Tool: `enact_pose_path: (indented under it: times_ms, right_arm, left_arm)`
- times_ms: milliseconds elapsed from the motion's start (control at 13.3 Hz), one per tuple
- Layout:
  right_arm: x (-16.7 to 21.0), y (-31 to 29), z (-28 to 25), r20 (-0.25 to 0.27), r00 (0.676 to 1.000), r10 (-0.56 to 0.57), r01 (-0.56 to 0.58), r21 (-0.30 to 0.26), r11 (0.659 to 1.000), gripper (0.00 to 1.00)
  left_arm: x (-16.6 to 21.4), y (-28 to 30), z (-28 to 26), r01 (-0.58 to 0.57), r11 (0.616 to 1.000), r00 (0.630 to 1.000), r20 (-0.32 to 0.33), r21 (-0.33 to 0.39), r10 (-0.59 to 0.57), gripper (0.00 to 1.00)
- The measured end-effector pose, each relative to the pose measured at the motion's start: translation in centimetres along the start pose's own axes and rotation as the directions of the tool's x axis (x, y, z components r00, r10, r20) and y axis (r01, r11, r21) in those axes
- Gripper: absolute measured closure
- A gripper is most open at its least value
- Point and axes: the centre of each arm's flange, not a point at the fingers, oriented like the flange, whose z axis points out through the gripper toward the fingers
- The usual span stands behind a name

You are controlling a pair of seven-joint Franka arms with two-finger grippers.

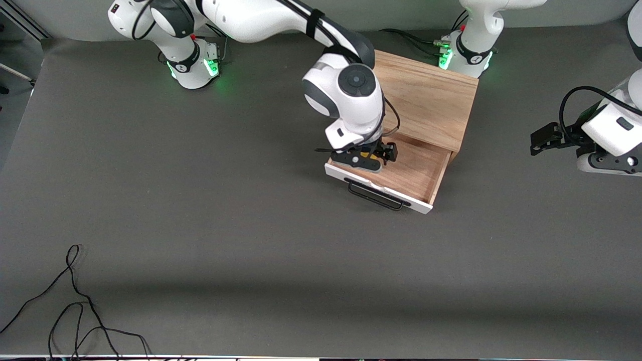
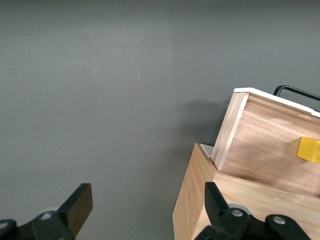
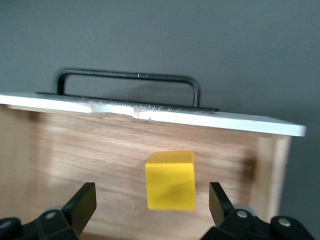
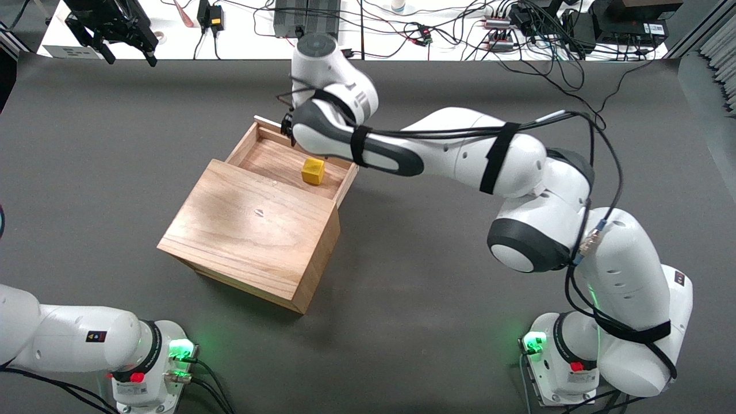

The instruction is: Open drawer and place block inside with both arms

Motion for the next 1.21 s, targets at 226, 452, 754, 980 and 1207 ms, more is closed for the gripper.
enact_pose_path:
  times_ms: [226,452,754,980,1207]
  right_arm:
    - [4.2,2.3,-7.8,-0.020,1.000,0.010,-0.009,0.016,1.000,0.00]
    - [11.7,7.8,-14.4,-0.029,0.998,-0.049,0.049,-0.004,0.999,0.00]
    - [23.2,20.1,-19.9,0.004,0.992,-0.123,0.123,-0.056,0.991,0.00]
    - [27.6,28.5,-23.4,0.028,0.986,-0.167,0.168,-0.062,0.984,0.00]
    - [28.3,33.5,-25.5,0.033,0.976,-0.215,0.217,-0.071,0.974,0.00]
  left_arm:
    - [0.0,0.0,0.0,0.000,1.000,1.000,0.000,0.000,0.000,0.00]
    - [0.0,0.0,0.0,-0.001,1.000,1.000,0.001,0.000,0.001,0.00]
    - [0.0,0.0,0.1,-0.001,1.000,1.000,0.001,0.000,0.001,0.00]
    - [0.0,0.0,0.1,-0.001,1.000,1.000,0.001,0.000,0.001,0.00]
    - [0.0,0.0,0.1,-0.001,1.000,1.000,0.001,0.000,0.001,0.00]
